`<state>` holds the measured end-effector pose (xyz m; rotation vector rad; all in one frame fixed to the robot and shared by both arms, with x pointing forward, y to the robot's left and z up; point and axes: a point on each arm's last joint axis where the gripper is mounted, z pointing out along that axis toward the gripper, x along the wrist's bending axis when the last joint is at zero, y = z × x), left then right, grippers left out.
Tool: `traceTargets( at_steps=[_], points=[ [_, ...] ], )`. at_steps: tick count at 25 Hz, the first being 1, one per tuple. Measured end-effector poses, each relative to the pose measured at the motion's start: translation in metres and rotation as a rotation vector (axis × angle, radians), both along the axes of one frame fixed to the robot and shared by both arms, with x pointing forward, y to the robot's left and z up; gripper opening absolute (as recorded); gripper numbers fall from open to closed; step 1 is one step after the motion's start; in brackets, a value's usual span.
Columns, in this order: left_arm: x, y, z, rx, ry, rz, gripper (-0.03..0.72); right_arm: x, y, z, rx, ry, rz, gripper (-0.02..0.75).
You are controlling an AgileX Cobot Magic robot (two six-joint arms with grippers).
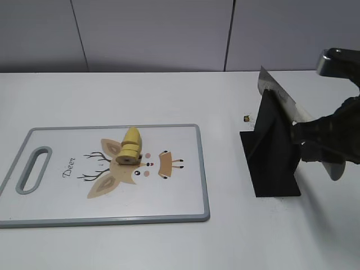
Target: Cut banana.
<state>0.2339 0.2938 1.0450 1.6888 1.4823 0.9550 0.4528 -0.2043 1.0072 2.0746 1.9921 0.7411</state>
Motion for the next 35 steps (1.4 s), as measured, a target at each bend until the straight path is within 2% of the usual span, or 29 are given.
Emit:
traceTargets(
  at_steps=[11, 12, 17, 20, 25, 29, 32, 35],
  points=[
    [0.000, 0.000, 0.000, 0.000, -0.001, 0.000, 0.461, 0.002, 0.002, -0.004, 0.003, 0.018, 0.005, 0.177],
    [0.000, 0.000, 0.000, 0.000, -0.001, 0.000, 0.461, 0.002, 0.003, -0.004, 0.011, 0.014, 0.006, 0.209],
    [0.000, 0.000, 0.000, -0.001, -0.001, 0.000, 0.461, 0.003, 0.004, -0.003, 0.026, 0.006, 0.008, 0.516],
    [0.000, 0.000, 0.000, -0.001, -0.001, 0.000, 0.461, 0.004, 0.005, 0.000, 0.029, 0.000, 0.009, 0.591],
    [0.000, 0.000, 0.000, -0.001, -0.001, 0.000, 0.461, 0.003, 0.005, 0.015, -0.023, 0.035, 0.102, 0.605],
    [0.000, 0.000, 0.000, -0.001, -0.001, 0.000, 0.464, -0.020, -0.003, 0.032, -0.096, 0.076, 0.235, 0.605],
    [0.000, 0.000, 0.000, -0.004, -0.001, -0.001, 0.520, -0.042, -0.012, 0.052, -0.110, 0.033, 0.293, 0.605],
    [0.000, -0.001, 0.000, -0.006, -0.001, -0.003, 0.589, -0.066, -0.023, 0.076, -0.101, -0.099, 0.332, 0.605]
  ],
)
